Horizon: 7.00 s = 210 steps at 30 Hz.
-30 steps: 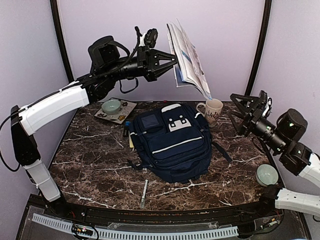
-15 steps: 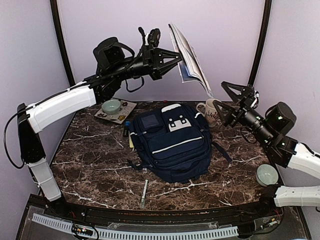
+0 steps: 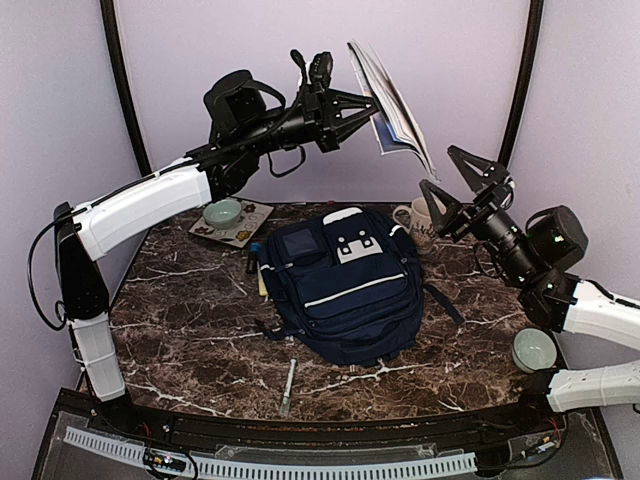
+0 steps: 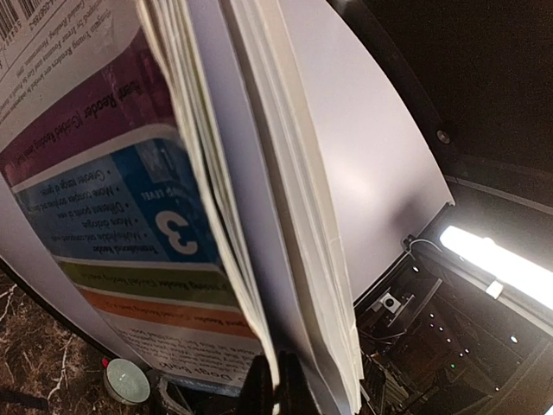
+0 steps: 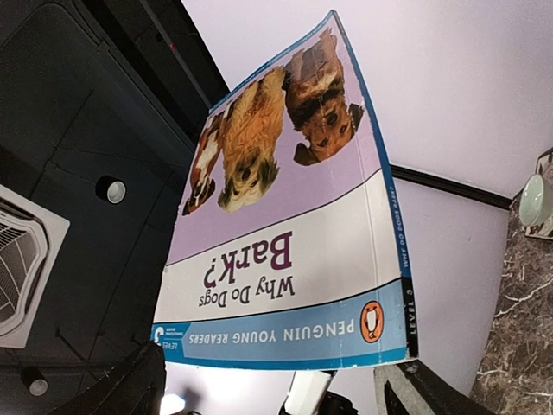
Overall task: Pack the student bag
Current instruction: Pass from the left arm to the right, then pick up the largest pocket of the bag from the student bag, then place the book in the largest pocket of the bag.
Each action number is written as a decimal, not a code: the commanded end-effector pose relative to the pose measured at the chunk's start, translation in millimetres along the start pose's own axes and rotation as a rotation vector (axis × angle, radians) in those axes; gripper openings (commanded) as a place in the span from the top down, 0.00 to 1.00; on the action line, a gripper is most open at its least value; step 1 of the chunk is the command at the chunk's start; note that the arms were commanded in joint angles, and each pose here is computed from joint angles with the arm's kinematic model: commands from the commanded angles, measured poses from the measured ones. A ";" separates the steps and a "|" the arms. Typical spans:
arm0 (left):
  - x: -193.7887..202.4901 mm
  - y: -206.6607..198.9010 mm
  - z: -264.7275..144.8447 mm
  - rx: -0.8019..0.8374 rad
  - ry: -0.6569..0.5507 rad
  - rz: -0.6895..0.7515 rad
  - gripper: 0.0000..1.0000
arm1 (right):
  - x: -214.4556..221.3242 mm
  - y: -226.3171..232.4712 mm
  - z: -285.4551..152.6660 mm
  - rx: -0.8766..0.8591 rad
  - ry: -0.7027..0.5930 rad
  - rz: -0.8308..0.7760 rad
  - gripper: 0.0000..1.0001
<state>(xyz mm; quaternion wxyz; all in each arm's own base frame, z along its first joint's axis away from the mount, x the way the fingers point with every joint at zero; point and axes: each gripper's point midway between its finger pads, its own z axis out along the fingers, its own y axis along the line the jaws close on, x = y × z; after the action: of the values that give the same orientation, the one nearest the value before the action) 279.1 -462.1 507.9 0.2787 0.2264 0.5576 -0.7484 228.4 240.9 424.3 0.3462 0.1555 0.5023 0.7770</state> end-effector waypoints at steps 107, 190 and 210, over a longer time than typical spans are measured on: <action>288.7 206.9 -76.9 -1.149 0.982 0.503 0.21 | -87.9 35.3 -159.7 0.895 -0.247 -0.674 1.00; 162.6 157.7 -81.5 -1.024 0.333 0.115 1.00 | 24.6 -124.9 -105.1 0.702 0.310 0.014 1.00; 185.9 135.2 -43.5 -0.870 0.372 0.108 1.00 | -12.3 -165.4 -119.1 0.656 0.121 -0.030 1.00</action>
<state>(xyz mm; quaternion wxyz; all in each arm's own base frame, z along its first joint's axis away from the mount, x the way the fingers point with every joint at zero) 241.6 -460.1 224.8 0.2528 0.2403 0.8876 -0.3009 215.1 198.4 190.0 0.1864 0.2182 0.7931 0.5372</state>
